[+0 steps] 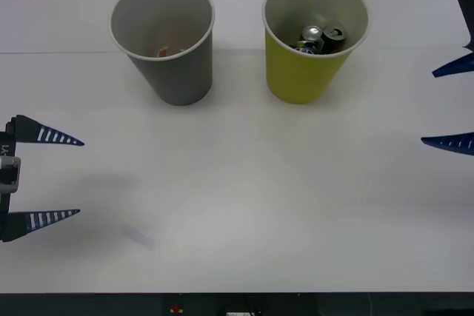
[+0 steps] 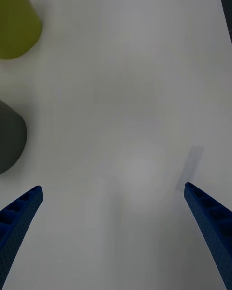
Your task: Put the can into the green bin and the plastic bottle into the gray bin
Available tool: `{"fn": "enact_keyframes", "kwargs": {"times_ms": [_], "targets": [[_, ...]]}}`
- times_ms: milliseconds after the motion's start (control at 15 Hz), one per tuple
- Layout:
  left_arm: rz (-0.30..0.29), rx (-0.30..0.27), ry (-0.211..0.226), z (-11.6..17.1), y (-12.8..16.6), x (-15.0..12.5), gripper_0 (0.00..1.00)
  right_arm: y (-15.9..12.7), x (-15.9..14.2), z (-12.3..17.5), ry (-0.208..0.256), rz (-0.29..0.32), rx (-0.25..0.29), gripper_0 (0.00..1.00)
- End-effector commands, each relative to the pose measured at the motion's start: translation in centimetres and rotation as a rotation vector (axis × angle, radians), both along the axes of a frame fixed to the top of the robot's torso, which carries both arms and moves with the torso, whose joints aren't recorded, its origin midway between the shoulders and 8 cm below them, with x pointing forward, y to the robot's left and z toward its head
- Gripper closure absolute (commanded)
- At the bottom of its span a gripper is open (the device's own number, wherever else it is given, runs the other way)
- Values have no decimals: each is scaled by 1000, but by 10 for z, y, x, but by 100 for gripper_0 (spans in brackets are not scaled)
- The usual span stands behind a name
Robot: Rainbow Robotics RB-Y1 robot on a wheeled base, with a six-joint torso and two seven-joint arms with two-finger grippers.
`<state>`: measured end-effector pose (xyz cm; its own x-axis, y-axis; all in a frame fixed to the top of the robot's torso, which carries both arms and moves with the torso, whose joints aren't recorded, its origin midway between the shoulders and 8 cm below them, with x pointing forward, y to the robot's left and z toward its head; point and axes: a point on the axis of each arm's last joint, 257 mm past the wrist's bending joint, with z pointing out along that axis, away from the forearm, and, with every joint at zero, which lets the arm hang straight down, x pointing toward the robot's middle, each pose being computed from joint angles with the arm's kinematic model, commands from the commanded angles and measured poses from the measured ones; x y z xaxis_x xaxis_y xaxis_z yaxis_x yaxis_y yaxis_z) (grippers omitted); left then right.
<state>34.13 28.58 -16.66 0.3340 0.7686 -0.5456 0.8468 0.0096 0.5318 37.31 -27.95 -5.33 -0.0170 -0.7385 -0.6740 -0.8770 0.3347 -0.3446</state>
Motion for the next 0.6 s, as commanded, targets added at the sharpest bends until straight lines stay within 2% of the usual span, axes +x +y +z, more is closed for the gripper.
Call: {"fn": "enact_keyframes", "kwargs": {"times_ms": [67,133,600], "targets": [[0,0,0,0,0,0,0,-10,-11,-15,-5,35,-23,0],[0,0,0,0,0,0,0,-12,-15,-22,-6,57,-39,0],[0,0,0,0,0,0,0,-25,-22,-48,-11,146,-42,0]]}}
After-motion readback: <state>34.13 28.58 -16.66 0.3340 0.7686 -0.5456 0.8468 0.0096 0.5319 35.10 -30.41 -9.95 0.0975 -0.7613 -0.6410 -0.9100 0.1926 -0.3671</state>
